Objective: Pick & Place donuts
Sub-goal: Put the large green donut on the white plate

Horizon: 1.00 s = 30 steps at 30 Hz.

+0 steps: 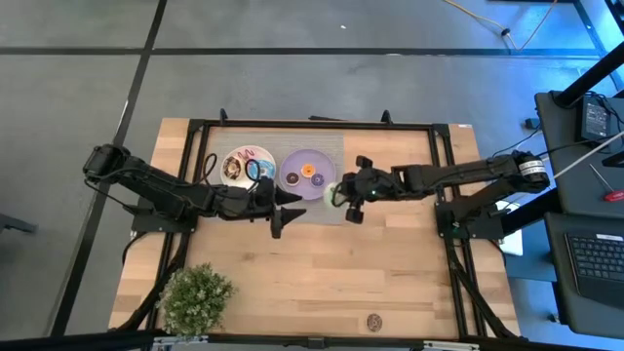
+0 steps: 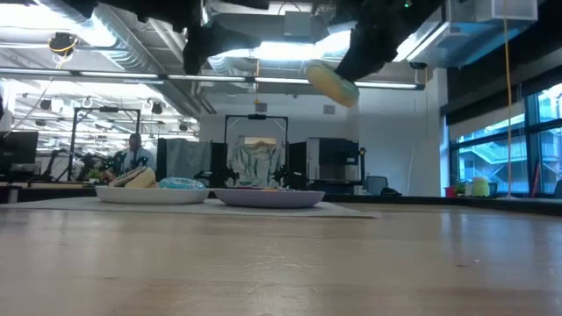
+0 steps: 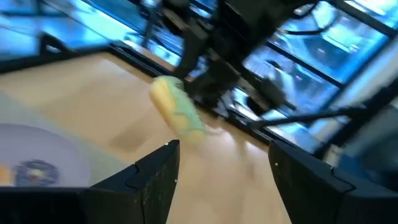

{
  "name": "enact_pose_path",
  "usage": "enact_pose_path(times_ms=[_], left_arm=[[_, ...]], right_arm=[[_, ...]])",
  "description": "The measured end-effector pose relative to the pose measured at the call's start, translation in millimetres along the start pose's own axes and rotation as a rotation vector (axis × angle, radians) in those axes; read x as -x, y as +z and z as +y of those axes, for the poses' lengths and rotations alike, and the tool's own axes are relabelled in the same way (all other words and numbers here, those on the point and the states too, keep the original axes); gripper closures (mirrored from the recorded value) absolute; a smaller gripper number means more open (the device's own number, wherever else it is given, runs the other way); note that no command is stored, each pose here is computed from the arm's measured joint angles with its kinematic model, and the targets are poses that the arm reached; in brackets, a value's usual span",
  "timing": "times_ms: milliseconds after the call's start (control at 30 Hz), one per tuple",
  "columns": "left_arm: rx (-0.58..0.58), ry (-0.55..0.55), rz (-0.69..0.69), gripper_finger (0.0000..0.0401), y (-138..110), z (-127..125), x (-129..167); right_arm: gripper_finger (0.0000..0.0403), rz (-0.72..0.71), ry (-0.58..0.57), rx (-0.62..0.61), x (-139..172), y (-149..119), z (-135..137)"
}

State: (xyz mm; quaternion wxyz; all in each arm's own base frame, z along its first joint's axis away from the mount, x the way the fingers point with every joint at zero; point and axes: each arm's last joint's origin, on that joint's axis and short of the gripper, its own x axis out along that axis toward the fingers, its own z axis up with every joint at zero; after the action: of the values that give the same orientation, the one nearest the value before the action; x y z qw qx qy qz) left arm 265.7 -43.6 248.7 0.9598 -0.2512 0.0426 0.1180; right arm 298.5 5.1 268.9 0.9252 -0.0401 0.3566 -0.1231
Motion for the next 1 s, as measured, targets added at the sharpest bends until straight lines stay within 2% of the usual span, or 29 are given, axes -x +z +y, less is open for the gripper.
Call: enact_pose_path(times_ms=[67,167,400,467,567,700,833,1000], left_arm=[[-0.049,0.061,-0.011,0.0162,1,3,-1],[-0.201,0.170,0.029,0.0162,8,-1,-3],[-0.453,0.351,0.193,0.0162,52,-15,-12],[-0.454,0.389,0.182,0.0162,63,-19,-20],[-0.475,0.414,0.195,0.0162,65,-20,-34],[-0.559,0.425,0.256,0.0162,50,-21,-55],[-0.528,0.476,0.242,0.0162,36,-18,-72],[-0.493,0.469,0.175,0.0162,32,-20,-84]], right_arm=[[0.0355,-0.007,-0.011,-0.043,-1,1,-4],[0.0355,-0.007,-0.021,-0.087,-3,1,-10],[0.0355,-0.021,-0.006,-0.145,-8,3,-19],[0.0355,-0.034,-0.038,-0.174,-9,4,-22],[0.0355,-0.048,-0.062,-0.183,-9,6,-24],[0.0355,-0.075,-0.075,-0.196,-10,8,-26],[0.0355,-0.087,-0.096,-0.200,-10,9,-29],[0.0355,-0.100,-0.141,-0.205,-12,10,-31]])
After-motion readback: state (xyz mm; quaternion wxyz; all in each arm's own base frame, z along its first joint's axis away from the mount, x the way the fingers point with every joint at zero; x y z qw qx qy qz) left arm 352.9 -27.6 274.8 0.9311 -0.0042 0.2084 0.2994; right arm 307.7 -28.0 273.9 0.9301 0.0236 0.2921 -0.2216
